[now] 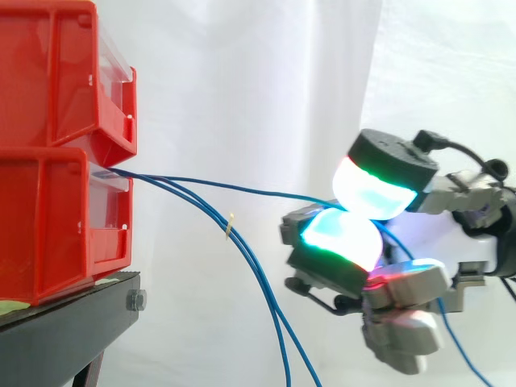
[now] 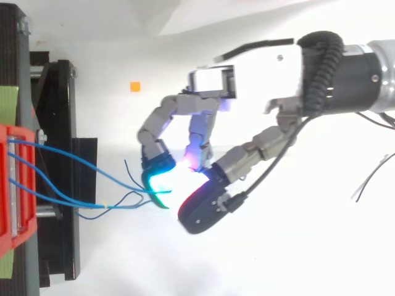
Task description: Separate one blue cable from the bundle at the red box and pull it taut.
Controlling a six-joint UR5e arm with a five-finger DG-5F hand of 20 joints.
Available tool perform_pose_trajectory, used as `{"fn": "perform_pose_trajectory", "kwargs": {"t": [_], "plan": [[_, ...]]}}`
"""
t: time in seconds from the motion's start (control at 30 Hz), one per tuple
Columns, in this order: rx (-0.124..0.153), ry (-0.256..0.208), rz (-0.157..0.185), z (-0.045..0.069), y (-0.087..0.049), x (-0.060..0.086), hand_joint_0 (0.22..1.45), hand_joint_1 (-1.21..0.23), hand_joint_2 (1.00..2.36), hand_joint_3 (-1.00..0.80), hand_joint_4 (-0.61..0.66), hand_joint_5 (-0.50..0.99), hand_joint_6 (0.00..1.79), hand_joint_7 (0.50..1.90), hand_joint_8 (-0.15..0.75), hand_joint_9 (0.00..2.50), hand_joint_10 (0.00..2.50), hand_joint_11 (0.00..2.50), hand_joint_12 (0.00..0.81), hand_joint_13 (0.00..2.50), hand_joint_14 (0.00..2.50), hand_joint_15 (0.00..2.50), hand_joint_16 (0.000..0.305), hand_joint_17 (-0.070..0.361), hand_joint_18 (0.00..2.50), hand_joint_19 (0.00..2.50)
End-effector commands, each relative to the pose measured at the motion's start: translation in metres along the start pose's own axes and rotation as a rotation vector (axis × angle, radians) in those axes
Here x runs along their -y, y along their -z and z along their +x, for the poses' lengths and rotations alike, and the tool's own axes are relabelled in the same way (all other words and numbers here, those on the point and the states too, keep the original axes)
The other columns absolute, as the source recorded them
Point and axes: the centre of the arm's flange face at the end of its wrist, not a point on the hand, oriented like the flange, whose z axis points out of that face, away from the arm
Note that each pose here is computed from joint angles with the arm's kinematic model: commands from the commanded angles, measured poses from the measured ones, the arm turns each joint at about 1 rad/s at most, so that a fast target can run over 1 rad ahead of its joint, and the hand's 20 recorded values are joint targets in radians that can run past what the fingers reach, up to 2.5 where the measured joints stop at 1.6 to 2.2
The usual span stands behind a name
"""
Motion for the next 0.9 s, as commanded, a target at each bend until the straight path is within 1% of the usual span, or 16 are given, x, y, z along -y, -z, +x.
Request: {"fn": "perform_pose_trajectory", "kwargs": {"t": [0.0, 0.07, 0.2, 0.23, 0.33, 0.43, 0.47, 0.5, 0.57, 0.6, 0.63, 0.67, 0.73, 0.8, 0.83, 0.87], "plan": [[0.044, -0.003, -0.002, -0.002, 0.02, -0.002, 0.68, -0.75, 1.02, -0.19, 0.0, -0.15, 0.94, 1.12, 0.396, 1.31, 0.01, 1.46, 0.409, 1.3, 0.03, 0.91, 0.042, 0.096, 1.07, 0.62], [0.054, -0.015, -0.004, -0.005, 0.024, -0.001, 0.68, -0.74, 1.02, -0.19, 0.0, -0.16, 0.94, 1.11, 0.38, 1.33, 0.01, 1.58, 0.391, 1.39, 0.02, 1.15, 0.041, 0.093, 1.07, 0.65], [0.038, -0.066, 0.002, -0.005, 0.025, 0.0, 0.68, -0.74, 1.02, -0.2, 0.0, -0.16, 0.94, 1.1, 0.361, 1.34, 0.0, 1.73, 0.36, 1.47, 0.02, 1.46, 0.041, 0.093, 1.07, 0.68], [0.037, -0.077, 0.001, -0.005, 0.025, 0.0, 0.68, -0.74, 1.02, -0.19, 0.0, -0.16, 0.94, 1.1, 0.36, 1.34, 0.0, 1.76, 0.361, 1.47, 0.02, 1.48, 0.041, 0.093, 1.07, 0.7], [0.034, -0.109, 0.01, -0.004, 0.026, 0.001, 0.68, -0.74, 1.02, -0.2, 0.01, -0.16, 0.94, 1.08, 0.351, 1.3, 0.32, 1.73, 0.357, 1.53, 0.0, 1.7, 0.042, 0.095, 1.08, 0.74], [0.032, -0.146, 0.026, -0.004, 0.028, 0.003, 0.69, -0.74, 1.02, -0.2, 0.01, -0.16, 0.94, 1.08, 0.344, 1.28, 0.45, 1.74, 0.366, 1.49, 0.32, 1.68, 0.043, 0.096, 1.1, 0.77], [0.031, -0.151, 0.033, -0.003, 0.028, 0.004, 0.69, -0.74, 1.02, -0.2, 0.01, -0.16, 0.94, 1.08, 0.344, 1.27, 0.47, 1.74, 0.366, 1.48, 0.34, 1.7, 0.043, 0.096, 1.1, 0.78], [0.031, -0.151, 0.035, -0.003, 0.029, 0.003, 0.69, -0.74, 1.02, -0.2, 0.01, -0.16, 0.94, 1.07, 0.351, 1.26, 0.53, 1.73, 0.371, 1.45, 0.5, 1.66, 0.043, 0.097, 1.1, 0.78], [0.03, -0.151, 0.047, -0.003, 0.03, 0.004, 0.69, -0.75, 1.02, -0.2, 0.0, -0.16, 0.94, 1.08, 0.348, 1.24, 0.6, 1.73, 0.369, 1.42, 0.63, 1.67, 0.044, 0.098, 1.11, 0.8], [0.029, -0.148, 0.051, -0.003, 0.031, 0.005, 0.69, -0.75, 1.02, -0.2, 0.0, -0.16, 0.94, 1.08, 0.348, 1.23, 0.67, 1.7, 0.375, 1.38, 0.82, 1.61, 0.044, 0.099, 1.11, 0.82], [0.027, -0.145, 0.051, -0.002, 0.03, 0.005, 0.7, -0.75, 1.02, -0.2, 0.0, -0.16, 0.94, 1.07, 0.34, 1.2, 0.79, 1.69, 0.369, 1.35, 1.04, 1.53, 0.044, 0.099, 1.12, 0.84], [0.027, -0.145, 0.051, -0.002, 0.03, 0.005, 0.7, -0.75, 1.02, -0.2, 0.0, -0.16, 0.94, 1.07, 0.344, 1.18, 0.9, 1.69, 0.376, 1.35, 1.06, 1.54, 0.044, 0.099, 1.12, 0.83], [0.022, -0.141, 0.055, 0.001, 0.03, 0.006, 0.7, -0.75, 1.02, -0.2, 0.0, -0.16, 0.94, 1.07, 0.336, 1.1, 1.37, 1.59, 0.372, 1.32, 1.21, 1.55, 0.044, 0.1, 1.14, 0.85], [0.025, -0.135, 0.059, 0.0, 0.03, 0.006, 0.71, -0.75, 1.02, -0.2, 0.01, -0.16, 0.94, 1.07, 0.337, 1.07, 1.5, 1.59, 0.385, 1.29, 1.34, 1.53, 0.045, 0.101, 1.15, 0.9], [0.025, -0.128, 0.056, 0.0, 0.03, 0.006, 0.71, -0.75, 1.02, -0.2, 0.01, -0.16, 0.94, 1.07, 0.338, 1.06, 1.58, 1.56, 0.391, 1.25, 1.54, 1.46, 0.045, 0.101, 1.16, 0.93], [0.025, -0.127, 0.054, 0.0, 0.03, 0.005, 0.71, -0.75, 1.02, -0.2, 0.01, -0.16, 0.94, 1.07, 0.343, 1.05, 1.61, 1.57, 0.391, 1.24, 1.56, 1.48, 0.045, 0.102, 1.17, 0.96]]}}
